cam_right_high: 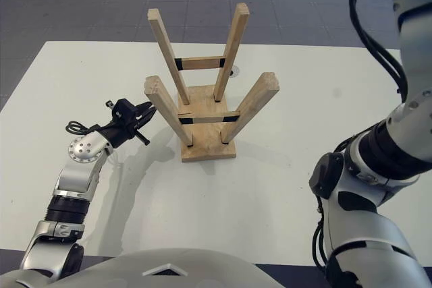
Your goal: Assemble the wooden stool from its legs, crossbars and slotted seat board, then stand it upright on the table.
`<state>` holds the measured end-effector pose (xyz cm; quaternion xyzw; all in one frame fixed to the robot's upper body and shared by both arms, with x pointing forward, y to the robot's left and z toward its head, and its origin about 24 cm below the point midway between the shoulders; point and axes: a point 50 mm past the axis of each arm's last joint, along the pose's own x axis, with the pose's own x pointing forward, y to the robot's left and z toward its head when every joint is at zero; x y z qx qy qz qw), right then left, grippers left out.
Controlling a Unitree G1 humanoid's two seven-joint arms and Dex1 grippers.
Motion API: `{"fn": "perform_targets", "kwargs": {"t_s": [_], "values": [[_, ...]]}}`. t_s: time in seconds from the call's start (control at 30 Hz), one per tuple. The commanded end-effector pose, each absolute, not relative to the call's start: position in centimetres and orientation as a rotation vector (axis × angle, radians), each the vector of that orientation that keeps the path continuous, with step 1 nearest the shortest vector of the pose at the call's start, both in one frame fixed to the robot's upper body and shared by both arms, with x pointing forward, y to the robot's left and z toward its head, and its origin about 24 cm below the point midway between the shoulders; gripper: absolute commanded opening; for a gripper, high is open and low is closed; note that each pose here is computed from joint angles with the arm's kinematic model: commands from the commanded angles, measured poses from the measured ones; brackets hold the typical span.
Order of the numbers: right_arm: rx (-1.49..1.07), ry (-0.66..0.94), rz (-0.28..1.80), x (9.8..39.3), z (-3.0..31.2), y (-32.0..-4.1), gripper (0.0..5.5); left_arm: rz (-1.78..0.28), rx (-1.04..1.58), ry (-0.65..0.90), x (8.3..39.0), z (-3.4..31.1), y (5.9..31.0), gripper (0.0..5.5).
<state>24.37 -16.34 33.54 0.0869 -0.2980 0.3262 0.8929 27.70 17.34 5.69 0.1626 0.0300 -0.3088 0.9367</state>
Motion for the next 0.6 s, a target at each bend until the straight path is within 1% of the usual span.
{"fn": "perform_targets", "kwargs": {"t_s": [0.03, 0.07, 0.1, 0.13, 0.17, 0.2, 0.27, 0.33, 0.4, 0.5, 0.6], "values": [[0.213, 0.054, 0.812, 26.1, 17.4, -12.2, 3.75, -0.626, 0.346, 0.085, 27.1, 5.3, 17.9, 0.61], [0.212, 0.232, 0.845, 25.0, 12.8, -11.5, 3.75, -0.627, 0.345, 0.088, 27.0, 5.2, 17.8, 0.61], [0.222, 0.388, 0.854, 23.6, 8.9, -11.3, 3.75, -0.631, 0.345, 0.091, 27.1, 5.2, 17.7, 0.61], [0.232, 0.476, 0.859, 22.5, 6.6, -11.3, 3.75, -0.637, 0.346, 0.091, 27.2, 5.1, 17.5, 0.61], [0.243, 0.483, 0.841, 22.6, 6.3, -11.6, 3.75, -0.641, 0.344, 0.091, 27.2, 5.1, 17.4, 0.61], [0.274, 0.44, 0.816, 23.4, 7.2, -11.8, 3.75, -0.642, 0.343, 0.092, 27.1, 5.1, 17.3, 0.61], [0.299, 0.235, 0.774, 26.1, 11.9, -12.5, 3.75, -0.651, 0.338, 0.1, 26.8, 4.8, 17.0, 0.61], [0.299, 0.099, 0.772, 27.0, 15.3, -12.8, 3.75, -0.658, 0.334, 0.103, 26.7, 4.7, 16.7, 0.61], [0.303, -0.025, 0.803, 27.0, 18.7, -12.7, 3.75, -0.658, 0.332, 0.103, 26.7, 4.7, 16.7, 0.61], [0.324, -0.239, 0.855, 25.8, 24.3, -12.5, 3.75, -0.659, 0.335, 0.1, 26.9, 4.8, 16.7, 0.61], [0.356, -0.422, 0.852, 24.6, 29.2, -13.2, 3.75, -0.639, 0.323, 0.089, 27.0, 5.0, 17.1, 0.61]]}}
